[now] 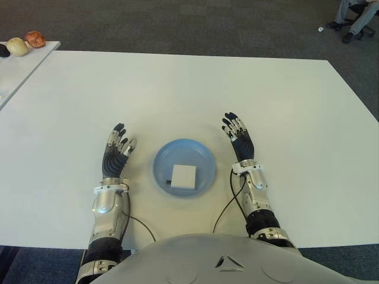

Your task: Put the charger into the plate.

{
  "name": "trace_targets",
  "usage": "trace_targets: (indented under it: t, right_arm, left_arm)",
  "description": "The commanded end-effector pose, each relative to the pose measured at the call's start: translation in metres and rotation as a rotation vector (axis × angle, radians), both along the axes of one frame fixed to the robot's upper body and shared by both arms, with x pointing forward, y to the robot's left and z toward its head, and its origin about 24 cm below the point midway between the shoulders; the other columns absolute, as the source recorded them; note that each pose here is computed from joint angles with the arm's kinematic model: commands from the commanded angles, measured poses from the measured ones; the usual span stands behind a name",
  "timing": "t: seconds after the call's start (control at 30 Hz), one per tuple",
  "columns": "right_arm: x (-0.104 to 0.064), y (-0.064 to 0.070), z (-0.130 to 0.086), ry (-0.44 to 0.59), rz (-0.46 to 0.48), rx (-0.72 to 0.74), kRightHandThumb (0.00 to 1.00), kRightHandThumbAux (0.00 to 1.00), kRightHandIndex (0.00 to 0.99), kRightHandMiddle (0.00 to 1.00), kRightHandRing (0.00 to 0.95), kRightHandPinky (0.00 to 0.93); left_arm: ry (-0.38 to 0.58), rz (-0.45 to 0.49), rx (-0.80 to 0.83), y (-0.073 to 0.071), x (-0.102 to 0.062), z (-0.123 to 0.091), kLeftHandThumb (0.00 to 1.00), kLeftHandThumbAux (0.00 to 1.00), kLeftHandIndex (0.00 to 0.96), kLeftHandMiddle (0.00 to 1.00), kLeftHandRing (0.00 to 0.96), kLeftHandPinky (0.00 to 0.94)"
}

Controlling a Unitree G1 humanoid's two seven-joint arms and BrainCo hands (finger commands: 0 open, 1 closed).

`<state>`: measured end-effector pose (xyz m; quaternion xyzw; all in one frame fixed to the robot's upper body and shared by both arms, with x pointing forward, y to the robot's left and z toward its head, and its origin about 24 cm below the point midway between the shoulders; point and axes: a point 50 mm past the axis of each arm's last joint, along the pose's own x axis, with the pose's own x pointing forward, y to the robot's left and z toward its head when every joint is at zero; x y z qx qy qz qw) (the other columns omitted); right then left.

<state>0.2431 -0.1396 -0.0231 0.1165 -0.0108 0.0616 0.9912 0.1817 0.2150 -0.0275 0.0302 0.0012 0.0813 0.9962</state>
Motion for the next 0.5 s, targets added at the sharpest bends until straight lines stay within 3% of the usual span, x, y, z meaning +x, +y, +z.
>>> trace_targets:
  t: [0.03,0.5]
  right_arm:
    - [-0.0247,-0.0022,-0.0293,0.167,-0.021,0.032,0.0,0.649,0.119,0.131,0.095,0.112]
    - [-0.0257,-0.0025,-0.0282,0.169,-0.013,0.026,0.0,0.647,0.127,0.139,0.104,0.119]
  left_arm:
    - [0.1,0.001,-0.037,-0.0059,-0.0092,-0.0187,0.0,0.592,0.0,0.0,0.0,0.0]
    - [0.133,-0.034,-0.024,-0.0074,-0.0076,-0.0228,0.0,0.565,0.0,0.004,0.0,0.009]
